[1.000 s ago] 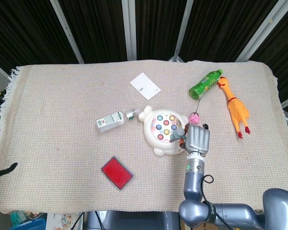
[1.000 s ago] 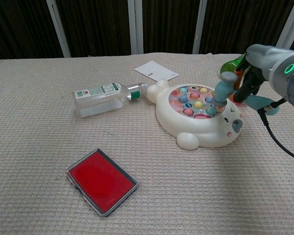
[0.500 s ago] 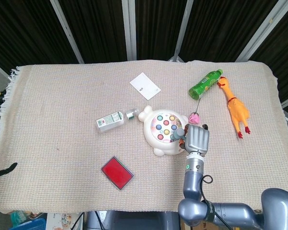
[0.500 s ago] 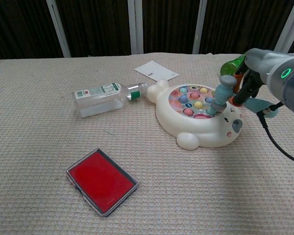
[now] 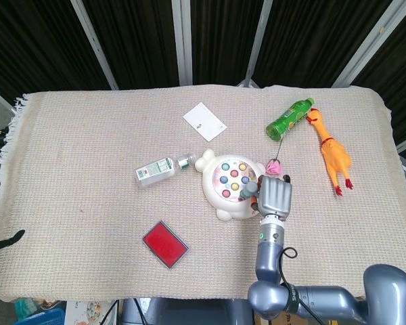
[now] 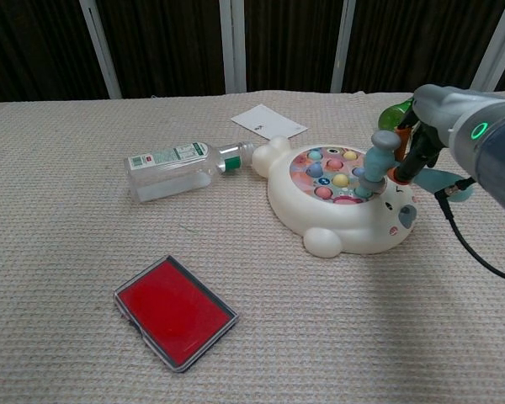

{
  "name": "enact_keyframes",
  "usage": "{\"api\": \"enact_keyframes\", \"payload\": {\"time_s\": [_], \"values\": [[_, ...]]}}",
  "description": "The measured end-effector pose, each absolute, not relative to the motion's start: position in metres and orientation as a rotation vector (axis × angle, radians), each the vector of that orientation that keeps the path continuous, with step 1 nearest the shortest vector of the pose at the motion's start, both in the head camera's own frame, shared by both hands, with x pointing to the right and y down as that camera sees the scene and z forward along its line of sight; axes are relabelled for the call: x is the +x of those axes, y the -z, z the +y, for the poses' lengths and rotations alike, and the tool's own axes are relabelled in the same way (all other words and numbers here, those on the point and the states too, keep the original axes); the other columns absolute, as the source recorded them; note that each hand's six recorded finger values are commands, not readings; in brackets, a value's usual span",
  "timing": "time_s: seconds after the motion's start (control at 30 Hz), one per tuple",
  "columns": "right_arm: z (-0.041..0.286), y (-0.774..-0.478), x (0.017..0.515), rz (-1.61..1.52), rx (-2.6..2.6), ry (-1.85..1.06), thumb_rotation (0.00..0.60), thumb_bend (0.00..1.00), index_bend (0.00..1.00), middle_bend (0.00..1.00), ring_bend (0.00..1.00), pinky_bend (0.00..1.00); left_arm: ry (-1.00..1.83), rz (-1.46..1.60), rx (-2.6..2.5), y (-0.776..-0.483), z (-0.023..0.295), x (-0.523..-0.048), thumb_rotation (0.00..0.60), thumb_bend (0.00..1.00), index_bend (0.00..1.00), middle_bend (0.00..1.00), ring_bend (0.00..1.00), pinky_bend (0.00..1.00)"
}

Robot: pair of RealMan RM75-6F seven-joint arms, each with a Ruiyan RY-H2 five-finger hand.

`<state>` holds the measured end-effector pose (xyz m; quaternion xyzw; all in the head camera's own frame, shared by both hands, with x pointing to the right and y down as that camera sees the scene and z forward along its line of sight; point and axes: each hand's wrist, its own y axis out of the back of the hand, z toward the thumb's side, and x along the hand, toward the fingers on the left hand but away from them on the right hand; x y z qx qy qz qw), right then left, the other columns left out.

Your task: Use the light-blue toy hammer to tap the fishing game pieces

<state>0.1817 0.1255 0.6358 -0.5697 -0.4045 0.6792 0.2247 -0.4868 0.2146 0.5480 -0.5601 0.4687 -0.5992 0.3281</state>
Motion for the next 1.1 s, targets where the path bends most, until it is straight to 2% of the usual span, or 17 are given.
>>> {"api": "enact_keyframes", "payload": {"time_s": [1.1], "values": [[0.1249,-0.6394,0.172,-1.009,-1.503,-1.884,0.6,0.51,0.89,0.61,0.47,0.19,1.568,1.222,-1.47,-0.5492,0.2141,-0.4857,0.6,0.01,0.01,0.0,0.0,0.0]]}}
